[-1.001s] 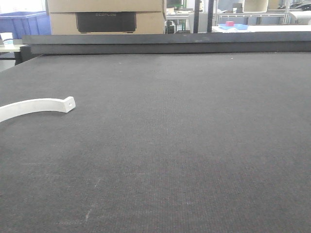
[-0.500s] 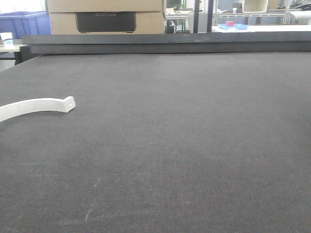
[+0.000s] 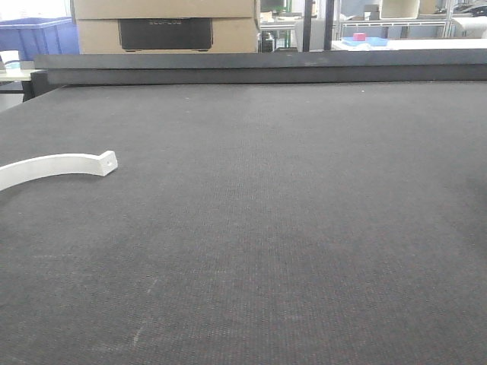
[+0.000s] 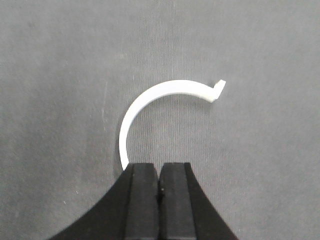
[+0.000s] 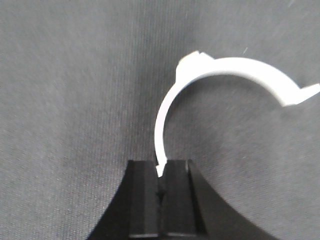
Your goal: Grab PVC pipe and place in blue bin
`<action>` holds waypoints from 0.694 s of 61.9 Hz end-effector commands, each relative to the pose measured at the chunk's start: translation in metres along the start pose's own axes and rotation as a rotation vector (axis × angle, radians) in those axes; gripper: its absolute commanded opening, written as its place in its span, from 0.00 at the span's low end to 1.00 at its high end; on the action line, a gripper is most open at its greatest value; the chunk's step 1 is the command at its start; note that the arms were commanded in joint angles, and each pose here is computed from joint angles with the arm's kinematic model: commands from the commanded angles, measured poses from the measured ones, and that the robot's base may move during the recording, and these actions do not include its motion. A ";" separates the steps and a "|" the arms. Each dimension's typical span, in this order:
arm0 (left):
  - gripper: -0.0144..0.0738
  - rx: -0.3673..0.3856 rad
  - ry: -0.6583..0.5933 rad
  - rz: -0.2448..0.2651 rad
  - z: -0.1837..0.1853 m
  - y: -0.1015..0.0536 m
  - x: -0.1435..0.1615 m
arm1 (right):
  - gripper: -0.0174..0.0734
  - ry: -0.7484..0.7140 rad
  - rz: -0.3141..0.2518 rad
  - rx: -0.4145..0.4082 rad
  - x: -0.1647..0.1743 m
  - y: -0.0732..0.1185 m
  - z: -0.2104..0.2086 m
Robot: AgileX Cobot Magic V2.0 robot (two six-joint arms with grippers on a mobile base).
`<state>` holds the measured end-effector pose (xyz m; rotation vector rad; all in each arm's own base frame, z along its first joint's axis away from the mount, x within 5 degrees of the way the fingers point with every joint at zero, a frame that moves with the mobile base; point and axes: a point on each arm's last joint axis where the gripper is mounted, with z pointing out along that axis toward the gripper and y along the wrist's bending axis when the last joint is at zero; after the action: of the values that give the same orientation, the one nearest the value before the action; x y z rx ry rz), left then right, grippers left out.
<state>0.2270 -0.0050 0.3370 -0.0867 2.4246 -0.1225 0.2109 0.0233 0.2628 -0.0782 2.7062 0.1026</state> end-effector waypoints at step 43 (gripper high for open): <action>0.04 0.052 0.079 -0.063 0.011 -0.004 0.011 | 0.22 0.317 0.194 0.047 -0.058 0.000 0.054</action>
<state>0.2268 -0.0088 0.3218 -0.1194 2.4939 -0.1883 0.2793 0.0303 0.2406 0.1509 3.0017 0.1140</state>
